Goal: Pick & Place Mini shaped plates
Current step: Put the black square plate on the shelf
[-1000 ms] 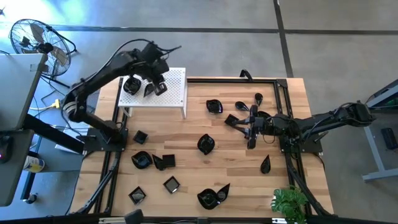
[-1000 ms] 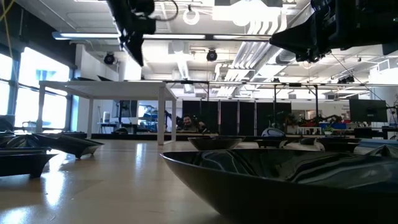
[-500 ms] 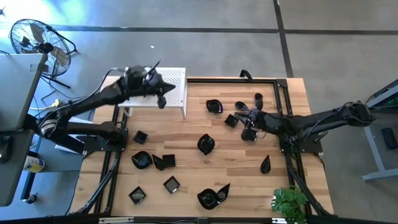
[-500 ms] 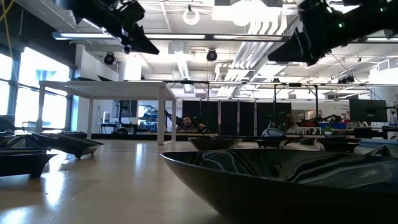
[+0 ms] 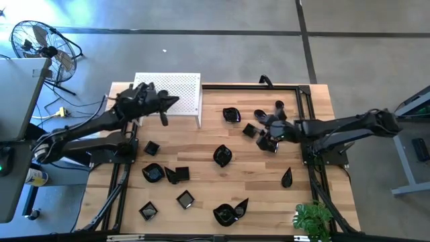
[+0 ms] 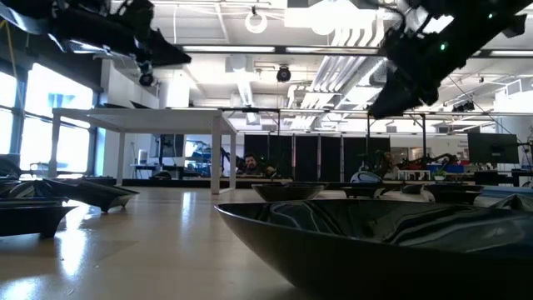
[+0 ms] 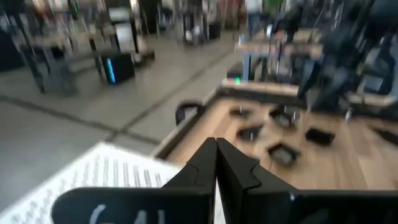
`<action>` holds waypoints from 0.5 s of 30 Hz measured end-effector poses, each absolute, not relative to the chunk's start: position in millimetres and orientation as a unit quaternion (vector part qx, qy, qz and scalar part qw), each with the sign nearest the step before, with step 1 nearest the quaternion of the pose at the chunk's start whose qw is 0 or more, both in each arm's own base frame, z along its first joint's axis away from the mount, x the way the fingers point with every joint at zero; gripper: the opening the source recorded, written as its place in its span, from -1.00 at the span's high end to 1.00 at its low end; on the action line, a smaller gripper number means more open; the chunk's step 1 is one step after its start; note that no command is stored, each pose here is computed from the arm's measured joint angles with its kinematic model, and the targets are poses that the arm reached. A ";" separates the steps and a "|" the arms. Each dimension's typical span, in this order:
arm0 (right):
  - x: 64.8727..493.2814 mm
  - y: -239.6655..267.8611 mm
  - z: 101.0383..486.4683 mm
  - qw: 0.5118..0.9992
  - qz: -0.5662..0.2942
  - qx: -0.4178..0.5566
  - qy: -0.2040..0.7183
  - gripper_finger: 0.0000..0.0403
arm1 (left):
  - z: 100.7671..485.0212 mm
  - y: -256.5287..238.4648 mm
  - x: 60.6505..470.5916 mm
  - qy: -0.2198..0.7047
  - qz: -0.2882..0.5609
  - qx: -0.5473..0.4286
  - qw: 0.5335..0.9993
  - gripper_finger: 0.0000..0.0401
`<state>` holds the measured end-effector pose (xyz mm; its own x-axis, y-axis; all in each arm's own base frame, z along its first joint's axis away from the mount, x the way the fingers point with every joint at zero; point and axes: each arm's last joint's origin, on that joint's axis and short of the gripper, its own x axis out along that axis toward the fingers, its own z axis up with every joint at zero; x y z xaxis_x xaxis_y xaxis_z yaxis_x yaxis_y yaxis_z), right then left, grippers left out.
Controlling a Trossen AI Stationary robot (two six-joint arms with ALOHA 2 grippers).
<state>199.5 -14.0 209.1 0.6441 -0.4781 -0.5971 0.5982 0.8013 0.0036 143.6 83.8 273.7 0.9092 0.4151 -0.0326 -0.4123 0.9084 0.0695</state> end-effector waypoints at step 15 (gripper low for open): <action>209.0 -58.6 154.7 0.765 -0.416 0.364 0.330 0.06 | 250.5 68.4 118.7 0.000 0.211 0.025 0.977 1.00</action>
<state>209.0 -58.6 154.7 0.4351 -0.3966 -0.8083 0.8774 0.3882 0.2818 118.7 68.4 250.5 0.9110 0.4122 0.0099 -0.4122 0.9098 0.0484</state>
